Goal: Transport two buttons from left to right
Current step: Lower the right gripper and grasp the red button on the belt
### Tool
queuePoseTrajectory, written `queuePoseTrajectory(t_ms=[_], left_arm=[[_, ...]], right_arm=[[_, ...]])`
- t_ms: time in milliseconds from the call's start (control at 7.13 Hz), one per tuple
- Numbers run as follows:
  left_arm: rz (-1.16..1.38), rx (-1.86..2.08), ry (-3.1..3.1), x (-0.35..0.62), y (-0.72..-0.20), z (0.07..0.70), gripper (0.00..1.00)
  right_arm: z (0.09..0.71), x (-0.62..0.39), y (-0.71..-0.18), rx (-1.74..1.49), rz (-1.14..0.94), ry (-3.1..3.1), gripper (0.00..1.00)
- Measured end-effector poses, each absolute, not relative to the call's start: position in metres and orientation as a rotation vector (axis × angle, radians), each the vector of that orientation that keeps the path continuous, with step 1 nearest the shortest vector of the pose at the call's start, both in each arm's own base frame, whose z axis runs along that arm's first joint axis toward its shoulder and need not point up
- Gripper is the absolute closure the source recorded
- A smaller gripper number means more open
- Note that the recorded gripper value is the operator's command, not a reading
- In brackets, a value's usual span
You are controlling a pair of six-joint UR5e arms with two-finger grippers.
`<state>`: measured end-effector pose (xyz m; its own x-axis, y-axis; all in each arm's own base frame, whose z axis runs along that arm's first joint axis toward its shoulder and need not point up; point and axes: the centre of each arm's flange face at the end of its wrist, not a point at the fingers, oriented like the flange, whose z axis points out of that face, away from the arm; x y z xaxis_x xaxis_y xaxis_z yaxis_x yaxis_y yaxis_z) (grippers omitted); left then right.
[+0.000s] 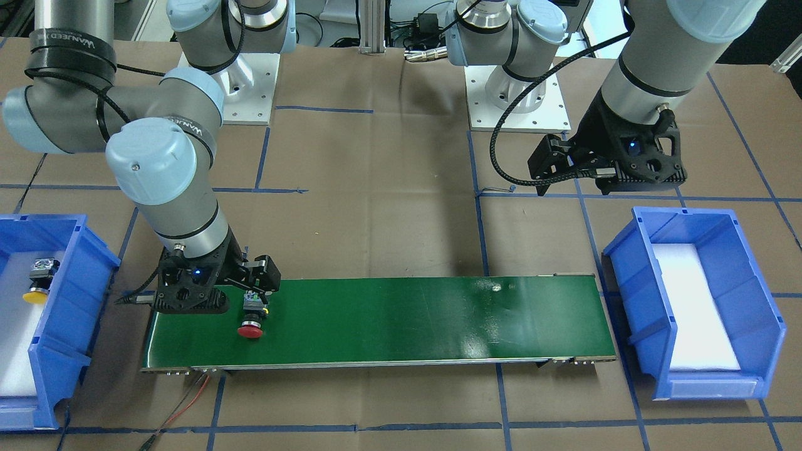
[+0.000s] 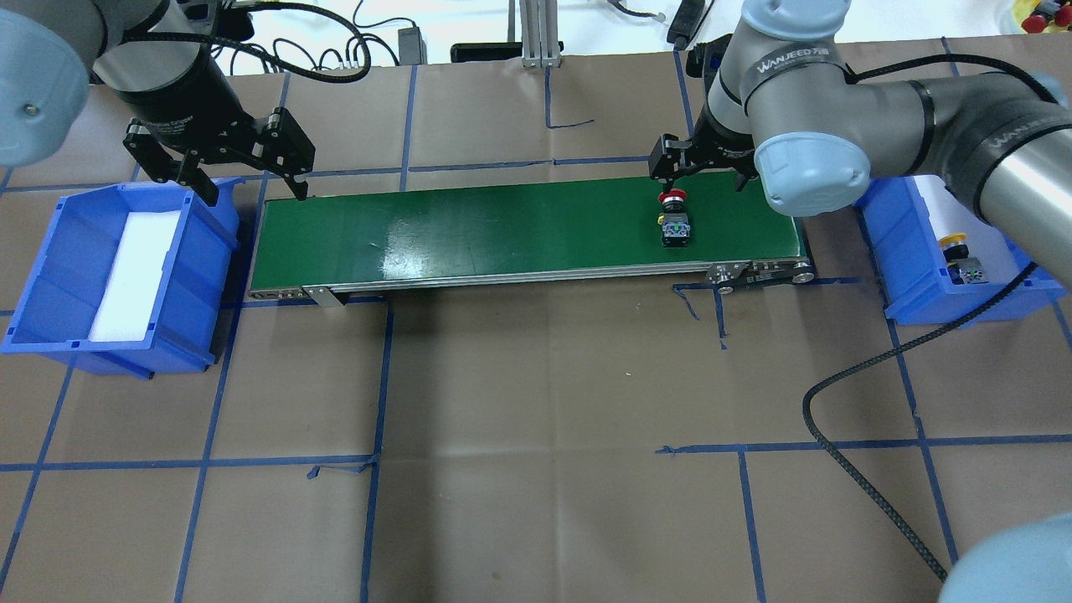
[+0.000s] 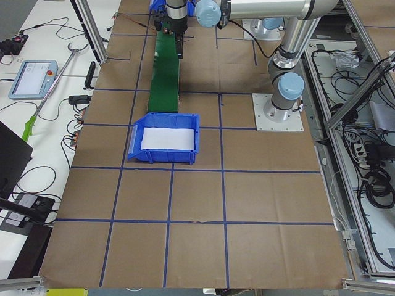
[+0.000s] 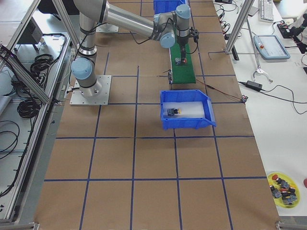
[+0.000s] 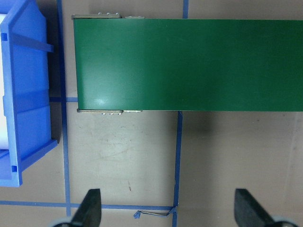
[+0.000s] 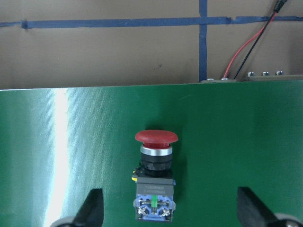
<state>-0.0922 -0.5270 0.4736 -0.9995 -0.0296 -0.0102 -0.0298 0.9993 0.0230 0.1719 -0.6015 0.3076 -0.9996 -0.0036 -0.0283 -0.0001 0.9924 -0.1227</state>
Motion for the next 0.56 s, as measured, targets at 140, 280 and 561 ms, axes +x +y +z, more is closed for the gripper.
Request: queuePoseTrajectory(t_ms=[140, 280, 561], left_arm=[[0.036, -0.046, 3.131, -0.092, -0.527, 0.474, 0.00], [0.036, -0.046, 3.131, -0.092, -0.527, 0.474, 0.00], [0.035, -0.046, 3.131, -0.092, -0.527, 0.474, 0.00]], right_arm=[[0.296, 0.172, -0.603, -0.007, -0.163, 3.111, 0.01], [0.281, 0.172, -0.606, -0.010, -0.125, 3.115, 0.01], [0.259, 0.163, -0.611, 0.007, -0.062, 3.121, 0.26]])
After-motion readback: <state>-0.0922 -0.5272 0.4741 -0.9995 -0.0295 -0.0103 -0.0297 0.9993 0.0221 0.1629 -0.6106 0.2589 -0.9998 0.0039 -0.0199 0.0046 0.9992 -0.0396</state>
